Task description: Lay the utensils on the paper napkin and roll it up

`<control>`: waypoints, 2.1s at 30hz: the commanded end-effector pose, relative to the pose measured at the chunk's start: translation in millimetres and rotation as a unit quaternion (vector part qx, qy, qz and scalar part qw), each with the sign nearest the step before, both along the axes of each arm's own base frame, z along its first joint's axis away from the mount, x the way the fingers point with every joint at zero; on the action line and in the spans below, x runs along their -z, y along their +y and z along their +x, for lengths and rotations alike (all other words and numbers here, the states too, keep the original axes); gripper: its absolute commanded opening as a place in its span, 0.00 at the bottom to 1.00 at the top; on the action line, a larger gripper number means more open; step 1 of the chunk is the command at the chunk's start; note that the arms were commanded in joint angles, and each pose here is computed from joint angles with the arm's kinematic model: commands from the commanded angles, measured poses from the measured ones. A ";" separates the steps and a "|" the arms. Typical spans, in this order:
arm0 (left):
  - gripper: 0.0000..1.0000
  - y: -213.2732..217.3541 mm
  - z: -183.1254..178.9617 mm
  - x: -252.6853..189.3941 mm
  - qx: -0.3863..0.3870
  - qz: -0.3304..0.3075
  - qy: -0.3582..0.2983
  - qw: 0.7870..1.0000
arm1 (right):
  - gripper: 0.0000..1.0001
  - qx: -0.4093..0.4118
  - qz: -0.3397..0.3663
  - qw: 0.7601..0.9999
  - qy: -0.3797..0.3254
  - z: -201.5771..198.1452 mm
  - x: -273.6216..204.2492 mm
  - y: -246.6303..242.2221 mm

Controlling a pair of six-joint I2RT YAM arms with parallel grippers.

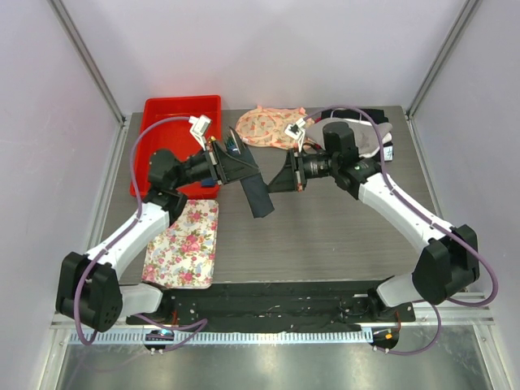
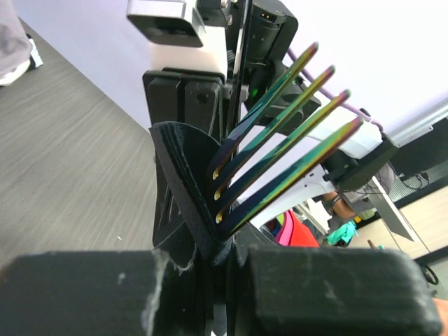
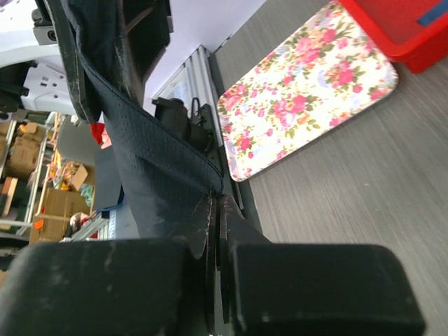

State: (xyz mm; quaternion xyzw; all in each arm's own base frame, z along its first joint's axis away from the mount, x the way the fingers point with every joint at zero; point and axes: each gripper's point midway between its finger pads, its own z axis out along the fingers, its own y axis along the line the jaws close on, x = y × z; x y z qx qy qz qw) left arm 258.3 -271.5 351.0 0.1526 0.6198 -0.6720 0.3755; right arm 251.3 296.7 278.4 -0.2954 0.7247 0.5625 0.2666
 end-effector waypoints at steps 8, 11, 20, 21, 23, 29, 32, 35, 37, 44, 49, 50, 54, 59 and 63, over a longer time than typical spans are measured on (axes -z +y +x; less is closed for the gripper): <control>0.00 -1.3 -15.1 -35.8 0.016 -0.041 -0.064 0.997 | 0.01 -0.058 0.049 0.997 0.013 -32.1 -4.1 34.8; 0.00 -2.3 -16.2 -32.5 0.017 -0.040 -0.060 0.997 | 0.01 -0.065 0.058 0.996 0.019 -35.2 -5.6 39.0; 0.00 -0.9 -16.9 -24.9 0.010 -0.036 -0.052 0.998 | 0.01 -0.068 0.060 0.996 0.022 -34.9 -1.6 38.8; 0.00 -1.0 -15.6 -21.7 0.009 -0.031 -0.047 0.998 | 0.03 -0.065 0.056 0.996 0.026 -33.3 -0.5 37.7; 0.00 -0.5 -11.4 -18.5 -0.005 -0.017 -0.058 0.998 | 0.20 -0.052 0.054 0.997 0.025 -22.3 -3.8 29.6; 0.00 6.3 18.5 18.7 -0.067 0.053 -0.004 0.996 | 0.48 0.022 0.036 0.999 0.011 6.8 -31.1 -16.6; 0.00 8.5 33.0 28.3 -0.095 0.075 0.012 0.993 | 0.55 0.065 0.010 0.998 -0.025 16.8 -45.7 -42.9; 0.00 9.8 41.9 31.7 -0.111 0.091 0.028 0.989 | 0.55 0.094 -0.019 0.992 -0.078 18.6 -57.8 -56.0; 0.00 10.9 47.6 31.7 -0.124 0.095 0.033 0.987 | 0.54 0.108 -0.020 0.989 -0.094 16.4 -66.3 -58.0; 0.00 11.8 53.9 30.2 -0.139 0.100 0.049 0.984 | 0.53 0.108 -0.040 0.989 -0.094 12.4 -51.2 -36.4; 0.00 11.8 50.7 24.5 -0.138 0.092 0.048 0.985 | 0.64 0.100 -0.050 0.991 -0.079 19.2 -38.8 -15.8; 0.00 11.9 50.3 24.6 -0.138 0.092 0.048 0.985 | 0.65 0.099 -0.050 0.990 -0.082 20.7 -39.3 -12.7; 0.00 11.6 48.5 25.4 -0.138 0.090 0.050 0.985 | 0.68 0.083 -0.056 0.992 -0.076 15.9 -29.9 5.4; 0.00 8.0 46.4 23.3 -0.130 0.084 0.048 0.987 | 0.72 0.073 -0.068 0.993 -0.064 14.8 -12.0 18.1; 0.00 5.6 43.5 21.5 -0.123 0.074 0.049 0.988 | 0.73 0.069 -0.077 0.993 -0.059 15.5 -1.2 25.0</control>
